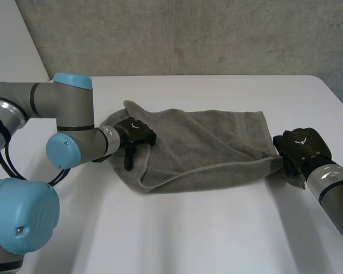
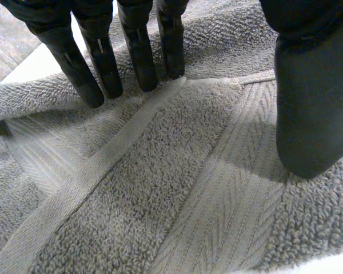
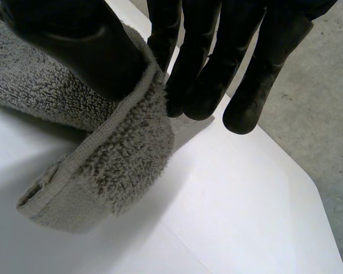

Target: Fold the towel.

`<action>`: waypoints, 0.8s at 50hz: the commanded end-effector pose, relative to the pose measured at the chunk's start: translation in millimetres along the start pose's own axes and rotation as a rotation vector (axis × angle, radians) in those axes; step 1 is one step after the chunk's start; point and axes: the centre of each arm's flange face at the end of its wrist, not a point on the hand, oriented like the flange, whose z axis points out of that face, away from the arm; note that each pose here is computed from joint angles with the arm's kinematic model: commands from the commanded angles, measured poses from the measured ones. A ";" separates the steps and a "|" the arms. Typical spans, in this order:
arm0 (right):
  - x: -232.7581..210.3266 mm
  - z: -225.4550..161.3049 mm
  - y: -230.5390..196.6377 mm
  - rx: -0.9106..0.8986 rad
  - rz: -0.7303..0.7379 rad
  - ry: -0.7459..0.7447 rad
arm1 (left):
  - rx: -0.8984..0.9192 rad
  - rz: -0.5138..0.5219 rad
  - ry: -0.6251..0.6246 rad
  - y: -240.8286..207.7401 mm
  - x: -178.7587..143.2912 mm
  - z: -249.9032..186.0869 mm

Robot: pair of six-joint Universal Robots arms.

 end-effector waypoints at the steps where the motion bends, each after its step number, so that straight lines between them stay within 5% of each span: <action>1: -0.3 0.1 0.4 -0.001 0.000 -0.001 | 0.000 0.002 0.003 -0.7 1.7 0.0; 25: -0.4 0.2 0.8 -0.003 -0.015 0.000 | -0.043 0.016 -0.064 -5.8 2.6 -5.7; 40: 5.7 -0.7 -8.9 0.020 -0.018 0.017 | -0.051 -0.047 -0.092 -28.0 -12.6 -47.2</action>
